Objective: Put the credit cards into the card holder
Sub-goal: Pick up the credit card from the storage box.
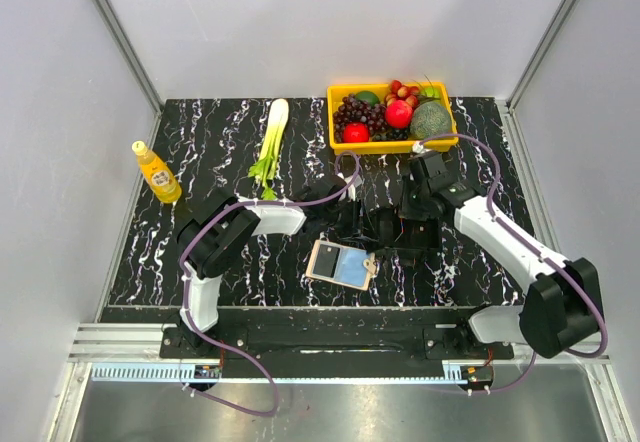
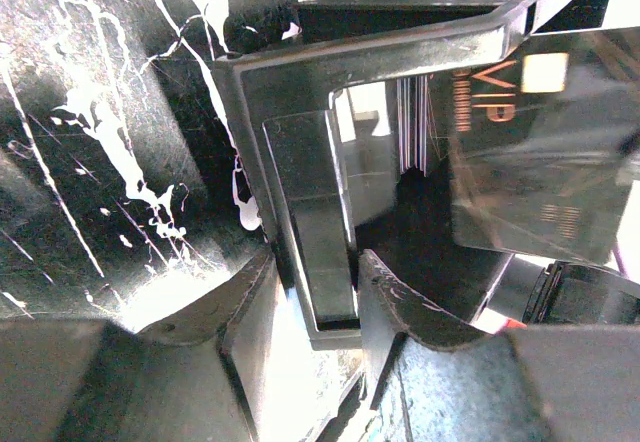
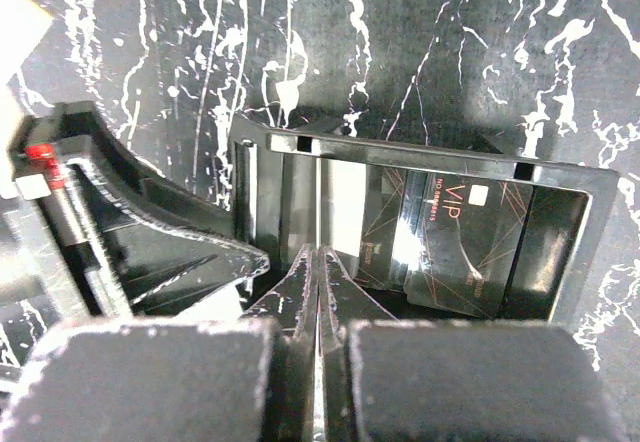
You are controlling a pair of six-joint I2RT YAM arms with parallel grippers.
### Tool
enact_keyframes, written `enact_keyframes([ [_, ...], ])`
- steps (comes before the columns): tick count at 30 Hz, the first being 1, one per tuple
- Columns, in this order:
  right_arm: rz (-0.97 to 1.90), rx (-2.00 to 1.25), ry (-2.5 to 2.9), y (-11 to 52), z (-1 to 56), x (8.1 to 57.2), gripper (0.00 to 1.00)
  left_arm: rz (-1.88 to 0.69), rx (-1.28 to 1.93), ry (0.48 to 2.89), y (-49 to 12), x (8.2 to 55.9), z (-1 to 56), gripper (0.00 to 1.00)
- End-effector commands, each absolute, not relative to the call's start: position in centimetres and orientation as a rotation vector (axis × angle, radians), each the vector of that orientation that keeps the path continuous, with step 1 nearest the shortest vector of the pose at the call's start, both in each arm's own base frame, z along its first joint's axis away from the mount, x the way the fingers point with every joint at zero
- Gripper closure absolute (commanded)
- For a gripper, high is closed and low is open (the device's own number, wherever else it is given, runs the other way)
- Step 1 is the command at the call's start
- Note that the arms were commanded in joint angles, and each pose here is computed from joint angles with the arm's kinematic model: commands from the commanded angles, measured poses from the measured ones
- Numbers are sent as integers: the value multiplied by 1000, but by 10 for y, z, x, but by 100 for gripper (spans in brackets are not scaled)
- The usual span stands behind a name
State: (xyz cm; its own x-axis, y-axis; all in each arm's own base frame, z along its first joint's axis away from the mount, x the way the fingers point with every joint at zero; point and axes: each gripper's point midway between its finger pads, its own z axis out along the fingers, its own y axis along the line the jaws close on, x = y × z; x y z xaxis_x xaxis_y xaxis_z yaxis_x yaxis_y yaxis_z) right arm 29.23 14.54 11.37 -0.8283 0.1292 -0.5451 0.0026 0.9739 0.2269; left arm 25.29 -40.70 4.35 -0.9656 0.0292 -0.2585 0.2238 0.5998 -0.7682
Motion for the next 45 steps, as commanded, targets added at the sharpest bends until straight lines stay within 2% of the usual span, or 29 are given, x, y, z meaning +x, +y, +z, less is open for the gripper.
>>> enact_keyframes([
  [1,265,58,2470,141,149,296,100,-1316,271,2516,-411,257,67,66],
  [14,360,61,2534,164,112,304,100,-1295,263,2501,-407,258,71,66],
  [23,375,25,2482,169,133,314,100,-1272,271,2490,-406,261,75,65],
  [34,277,-73,2600,188,68,301,100,-1280,271,2486,-407,261,76,65],
  [45,258,-104,2657,195,51,294,100,-1288,267,2486,-406,262,75,65],
])
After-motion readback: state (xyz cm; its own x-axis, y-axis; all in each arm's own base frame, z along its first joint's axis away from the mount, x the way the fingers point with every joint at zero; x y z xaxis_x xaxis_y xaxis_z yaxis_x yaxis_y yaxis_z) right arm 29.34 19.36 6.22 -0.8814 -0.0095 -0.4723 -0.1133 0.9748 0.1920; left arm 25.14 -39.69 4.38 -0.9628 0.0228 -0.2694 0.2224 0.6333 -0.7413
